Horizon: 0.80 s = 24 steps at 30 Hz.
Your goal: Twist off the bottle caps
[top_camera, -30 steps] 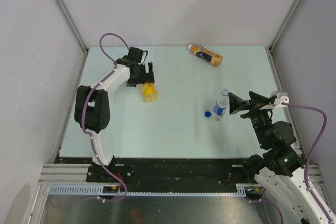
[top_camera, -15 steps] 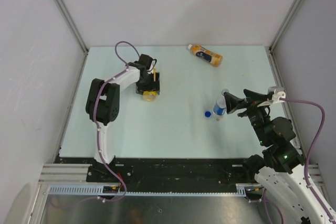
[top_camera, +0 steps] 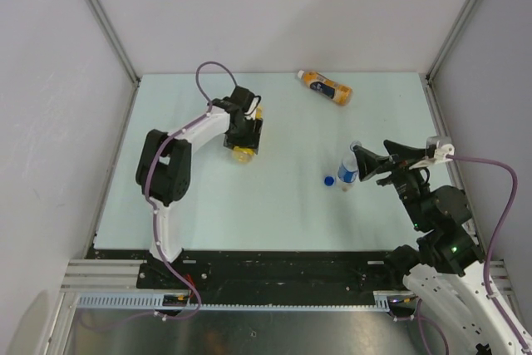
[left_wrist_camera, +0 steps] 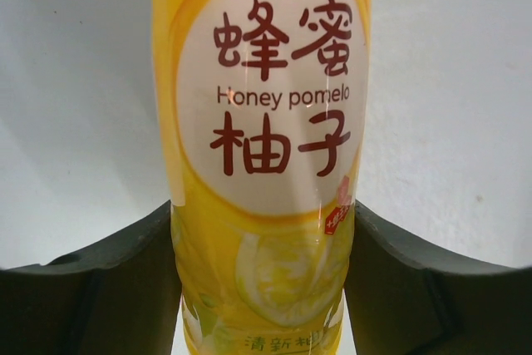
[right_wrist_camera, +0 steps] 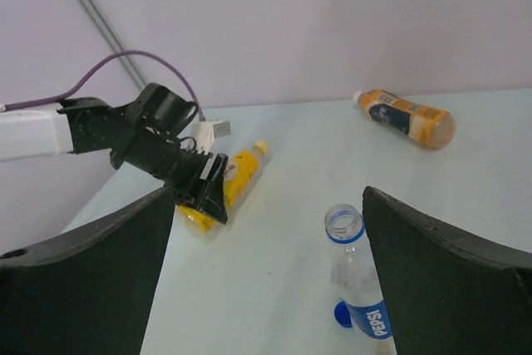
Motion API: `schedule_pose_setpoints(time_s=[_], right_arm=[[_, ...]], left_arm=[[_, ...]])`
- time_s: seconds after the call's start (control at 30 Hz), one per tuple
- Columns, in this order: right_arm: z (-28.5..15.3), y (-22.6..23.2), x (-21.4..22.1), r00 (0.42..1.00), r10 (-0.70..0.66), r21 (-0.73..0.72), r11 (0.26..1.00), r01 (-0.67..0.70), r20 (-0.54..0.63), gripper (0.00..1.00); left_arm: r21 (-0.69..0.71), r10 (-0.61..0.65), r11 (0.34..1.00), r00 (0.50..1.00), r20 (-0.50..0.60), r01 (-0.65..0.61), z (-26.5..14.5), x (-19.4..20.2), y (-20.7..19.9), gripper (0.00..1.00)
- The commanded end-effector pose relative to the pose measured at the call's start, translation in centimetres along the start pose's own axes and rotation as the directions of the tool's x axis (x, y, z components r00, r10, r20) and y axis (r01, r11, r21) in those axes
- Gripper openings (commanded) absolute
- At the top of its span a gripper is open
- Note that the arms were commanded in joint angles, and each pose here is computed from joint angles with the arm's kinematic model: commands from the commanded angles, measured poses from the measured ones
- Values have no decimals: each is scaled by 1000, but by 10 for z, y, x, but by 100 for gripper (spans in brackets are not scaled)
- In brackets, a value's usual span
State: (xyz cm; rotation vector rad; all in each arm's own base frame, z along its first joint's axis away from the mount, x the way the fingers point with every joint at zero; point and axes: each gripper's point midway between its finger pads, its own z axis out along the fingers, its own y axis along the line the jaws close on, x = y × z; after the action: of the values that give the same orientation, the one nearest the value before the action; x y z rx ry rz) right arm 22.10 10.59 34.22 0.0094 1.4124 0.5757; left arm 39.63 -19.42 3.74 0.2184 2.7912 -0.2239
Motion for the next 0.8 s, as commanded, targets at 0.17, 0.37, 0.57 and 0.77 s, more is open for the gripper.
schedule_pose_setpoints(time_s=[0.17,0.37,0.57,0.77], right_arm=[[21,51,-31,998,61,-193,979,-61,-6,99],[51,52,-41,987,162,-150,976,-158,17,98],[75,65,-48,952,306,-204,931,-303,-16,95],[99,74,-31,901,406,-255,864,-433,-154,99]], left_arm=[[144,157,966,929,335,-215,-143,-47,-64,58],[346,162,876,881,445,-336,-212,-48,-110,58],[339,275,795,797,538,-503,-241,-22,-137,57],[285,331,745,705,627,-603,-249,5,-143,58]])
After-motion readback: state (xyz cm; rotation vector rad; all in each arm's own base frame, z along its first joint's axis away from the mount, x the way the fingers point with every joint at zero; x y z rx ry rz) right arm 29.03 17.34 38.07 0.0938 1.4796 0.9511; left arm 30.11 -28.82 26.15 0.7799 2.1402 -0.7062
